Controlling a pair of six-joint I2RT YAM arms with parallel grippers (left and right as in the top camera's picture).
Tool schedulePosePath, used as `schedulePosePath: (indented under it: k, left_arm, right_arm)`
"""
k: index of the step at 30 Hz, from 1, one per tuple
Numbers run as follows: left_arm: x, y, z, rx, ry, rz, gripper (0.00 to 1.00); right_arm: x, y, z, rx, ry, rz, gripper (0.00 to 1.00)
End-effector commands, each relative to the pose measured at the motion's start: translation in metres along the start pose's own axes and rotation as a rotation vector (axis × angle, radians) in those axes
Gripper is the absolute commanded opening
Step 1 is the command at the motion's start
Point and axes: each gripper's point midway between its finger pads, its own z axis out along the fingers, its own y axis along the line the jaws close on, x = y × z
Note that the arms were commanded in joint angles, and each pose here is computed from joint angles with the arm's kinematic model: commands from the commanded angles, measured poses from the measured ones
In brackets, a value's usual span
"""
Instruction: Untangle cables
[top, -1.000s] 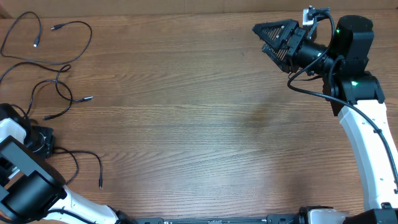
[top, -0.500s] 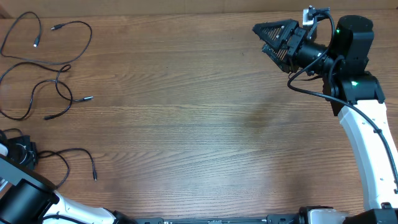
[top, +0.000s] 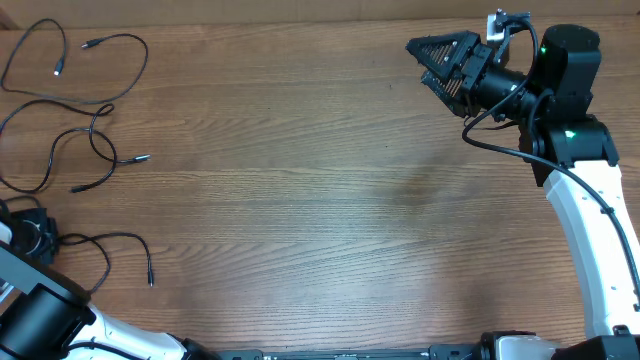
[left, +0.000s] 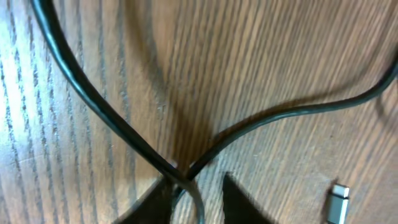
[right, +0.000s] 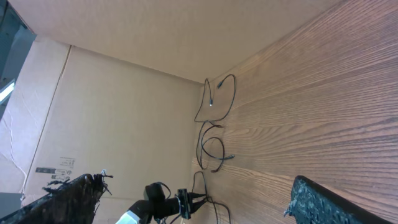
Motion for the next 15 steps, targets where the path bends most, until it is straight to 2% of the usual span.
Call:
schedulePosePath:
  k: [1, 3, 4, 7, 11, 15]
  left_arm:
    - [-0.002, -0.005, 0.0, 0.008, 0.003, 0.042, 0.41]
    - [-0.003, -0.007, -0.001, 0.009, 0.001, 0.062, 0.52]
    - [-0.005, -0.008, -0.005, 0.006, 0.003, 0.07, 0.72]
    - [-0.01, -0.015, -0.02, -0.001, 0.01, 0.072, 0.78]
    - [-0.016, -0.027, -0.046, -0.003, 0.013, 0.09, 0.77]
    - [-0.019, -0.054, -0.081, 0.062, 0.0, 0.203, 0.77]
  right_arm:
    - [-0.005, 0.004, -0.001, -0.002, -0.016, -0.022, 0.97]
    - [-0.005, 0.004, -0.001, -0.002, -0.016, -0.023, 0.97]
    - [-0.005, 0.004, -0.001, -0.002, -0.015, -0.033, 0.97]
    - [-0.005, 0.003, -0.001, 0.0, -0.014, -0.059, 0.98]
    - [-0.004, 0.0, -0.001, 0.014, -0.014, -0.106, 1.0]
    - [-0.008, -0.008, -0.002, 0.058, -0.038, -0.153, 1.0]
